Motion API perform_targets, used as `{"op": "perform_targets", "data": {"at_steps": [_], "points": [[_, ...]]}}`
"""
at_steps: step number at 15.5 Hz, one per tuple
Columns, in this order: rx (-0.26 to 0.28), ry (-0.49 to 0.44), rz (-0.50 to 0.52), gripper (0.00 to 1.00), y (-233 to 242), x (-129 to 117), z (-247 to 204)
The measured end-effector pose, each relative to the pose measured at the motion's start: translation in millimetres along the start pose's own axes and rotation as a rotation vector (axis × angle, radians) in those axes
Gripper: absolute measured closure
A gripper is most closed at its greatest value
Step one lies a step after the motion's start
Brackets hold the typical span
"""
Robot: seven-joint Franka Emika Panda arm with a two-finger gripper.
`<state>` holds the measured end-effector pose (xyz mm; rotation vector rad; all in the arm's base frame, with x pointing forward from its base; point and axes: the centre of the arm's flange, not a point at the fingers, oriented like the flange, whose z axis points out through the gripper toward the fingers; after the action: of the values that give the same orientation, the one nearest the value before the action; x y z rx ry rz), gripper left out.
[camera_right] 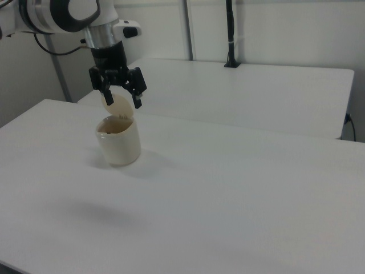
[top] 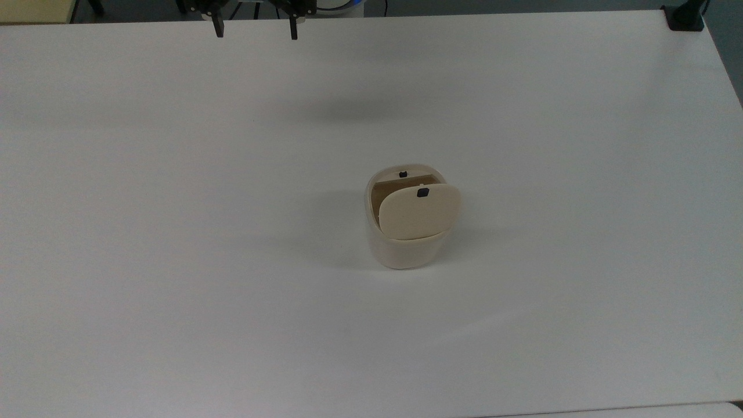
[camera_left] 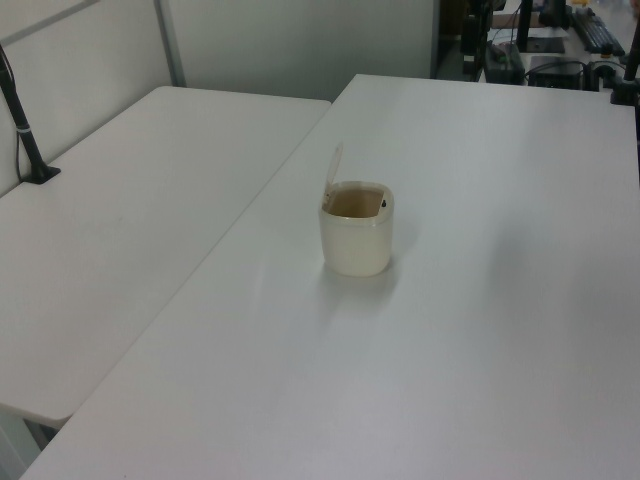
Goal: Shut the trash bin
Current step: 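Move the gripper over the cream trash bin's open lid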
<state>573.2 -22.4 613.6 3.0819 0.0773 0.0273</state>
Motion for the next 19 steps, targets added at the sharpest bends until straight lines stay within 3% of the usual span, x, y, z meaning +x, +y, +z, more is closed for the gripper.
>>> {"op": "perform_targets", "data": {"at_steps": [13, 15, 17, 19], "points": [[0.000, 0.000, -0.001, 0.01, 0.0, 0.0, 0.0], [0.000, 0.000, -0.001, 0.22, 0.0, 0.0, 0.0], [0.000, 0.000, -0.002, 0.51, 0.0, 0.0, 0.0], [0.000, 0.000, -0.003, 0.70, 0.0, 0.0, 0.0]]}}
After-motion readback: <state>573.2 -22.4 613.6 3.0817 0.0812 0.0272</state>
